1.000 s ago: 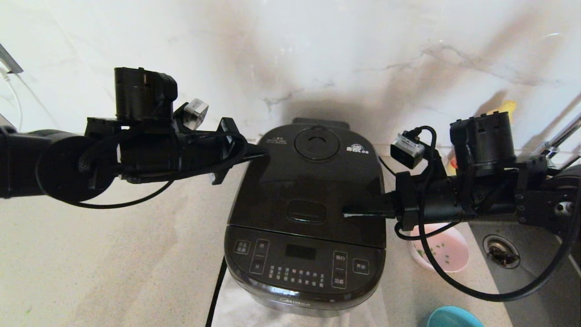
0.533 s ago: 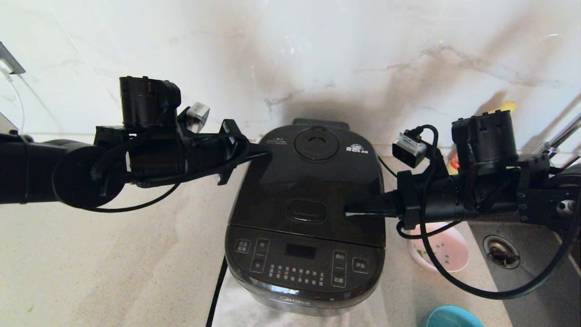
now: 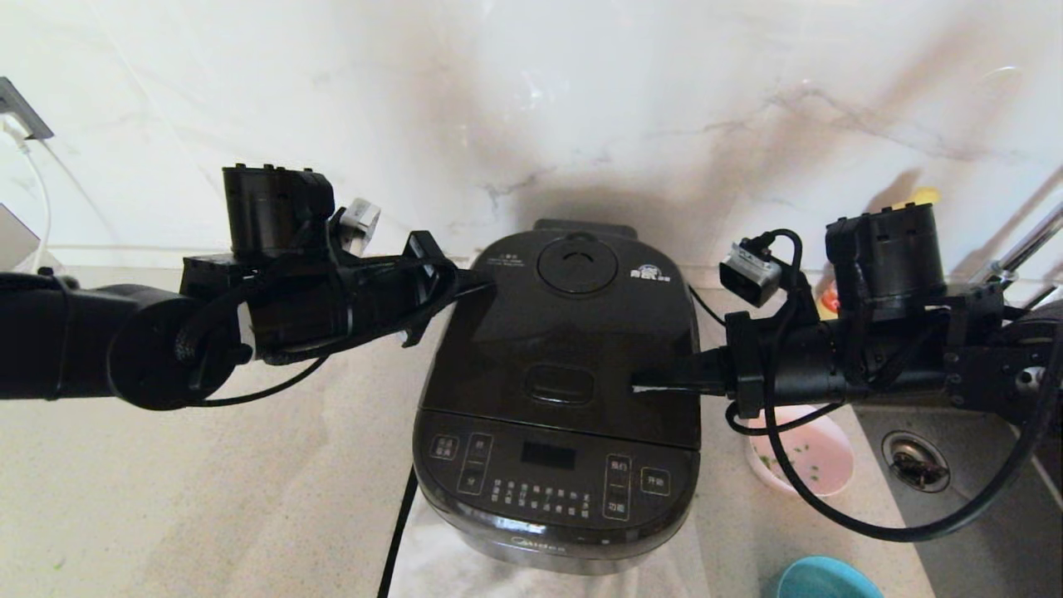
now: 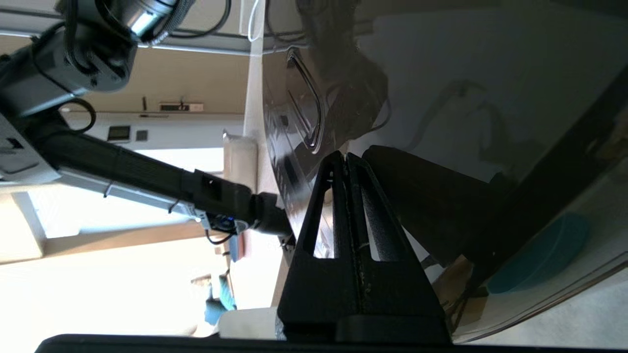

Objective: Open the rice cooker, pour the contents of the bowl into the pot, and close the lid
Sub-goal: Close the rice cooker

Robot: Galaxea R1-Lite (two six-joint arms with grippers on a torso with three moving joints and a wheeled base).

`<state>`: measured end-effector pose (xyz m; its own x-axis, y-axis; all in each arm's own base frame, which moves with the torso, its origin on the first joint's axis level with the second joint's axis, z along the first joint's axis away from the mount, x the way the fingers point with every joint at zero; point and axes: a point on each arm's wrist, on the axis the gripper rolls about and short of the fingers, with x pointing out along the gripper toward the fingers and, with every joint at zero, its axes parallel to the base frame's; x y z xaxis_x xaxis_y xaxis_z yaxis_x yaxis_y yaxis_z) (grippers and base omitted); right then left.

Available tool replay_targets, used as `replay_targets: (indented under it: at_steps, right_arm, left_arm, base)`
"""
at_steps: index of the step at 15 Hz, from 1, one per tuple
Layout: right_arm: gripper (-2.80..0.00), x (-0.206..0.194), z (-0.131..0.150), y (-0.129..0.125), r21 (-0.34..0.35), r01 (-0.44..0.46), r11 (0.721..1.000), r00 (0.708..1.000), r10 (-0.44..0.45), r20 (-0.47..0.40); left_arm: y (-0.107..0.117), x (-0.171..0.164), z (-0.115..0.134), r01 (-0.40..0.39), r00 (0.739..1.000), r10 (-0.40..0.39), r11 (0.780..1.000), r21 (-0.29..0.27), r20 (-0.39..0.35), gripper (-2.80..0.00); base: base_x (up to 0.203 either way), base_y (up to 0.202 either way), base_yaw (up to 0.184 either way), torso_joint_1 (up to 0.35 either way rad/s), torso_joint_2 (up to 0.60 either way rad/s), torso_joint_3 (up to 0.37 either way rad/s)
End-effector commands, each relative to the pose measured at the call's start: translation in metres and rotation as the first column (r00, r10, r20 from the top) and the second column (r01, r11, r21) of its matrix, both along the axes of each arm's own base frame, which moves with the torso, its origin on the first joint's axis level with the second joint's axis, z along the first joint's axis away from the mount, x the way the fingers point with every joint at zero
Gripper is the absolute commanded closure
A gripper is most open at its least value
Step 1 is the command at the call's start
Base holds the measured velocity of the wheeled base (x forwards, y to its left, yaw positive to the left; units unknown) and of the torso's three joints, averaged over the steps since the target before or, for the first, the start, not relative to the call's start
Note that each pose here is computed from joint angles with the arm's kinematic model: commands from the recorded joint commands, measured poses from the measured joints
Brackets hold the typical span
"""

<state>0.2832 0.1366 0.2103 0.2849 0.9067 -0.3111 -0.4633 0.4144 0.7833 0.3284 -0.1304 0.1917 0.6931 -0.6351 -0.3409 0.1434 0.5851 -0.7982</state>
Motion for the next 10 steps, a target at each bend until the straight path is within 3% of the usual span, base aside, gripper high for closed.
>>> replay_targets:
  at_steps: [1, 6, 10]
  right_arm:
    - [0.00, 0.000, 0.002, 0.000, 0.004, 0.000, 1.000, 1.000, 0.000, 0.002]
    - [0.00, -0.008, 0.017, -0.003, 0.024, 0.001, 1.000, 0.999, -0.002, 0.046]
    - [0.00, -0.012, 0.027, -0.010, 0.037, 0.016, 0.999, 0.997, -0.019, 0.081]
  left_arm:
    - [-0.002, 0.003, -0.022, -0.003, 0.998, 0.004, 1.000, 0.014, -0.062, 0.00]
    - [0.001, -0.004, -0.002, -0.005, 1.000, 0.005, 1.000, -0.009, -0.006, 0.00]
    - [0.007, -0.019, 0.044, -0.005, 0.992, 0.013, 0.998, -0.063, 0.126, 0.00]
  base:
    - [0.000, 0.000, 0.000, 0.000, 0.00, 0.000]
    - [0.000, 0.000, 0.000, 0.000, 0.00, 0.000]
    - [0.000, 0.000, 0.000, 0.000, 0.00, 0.000]
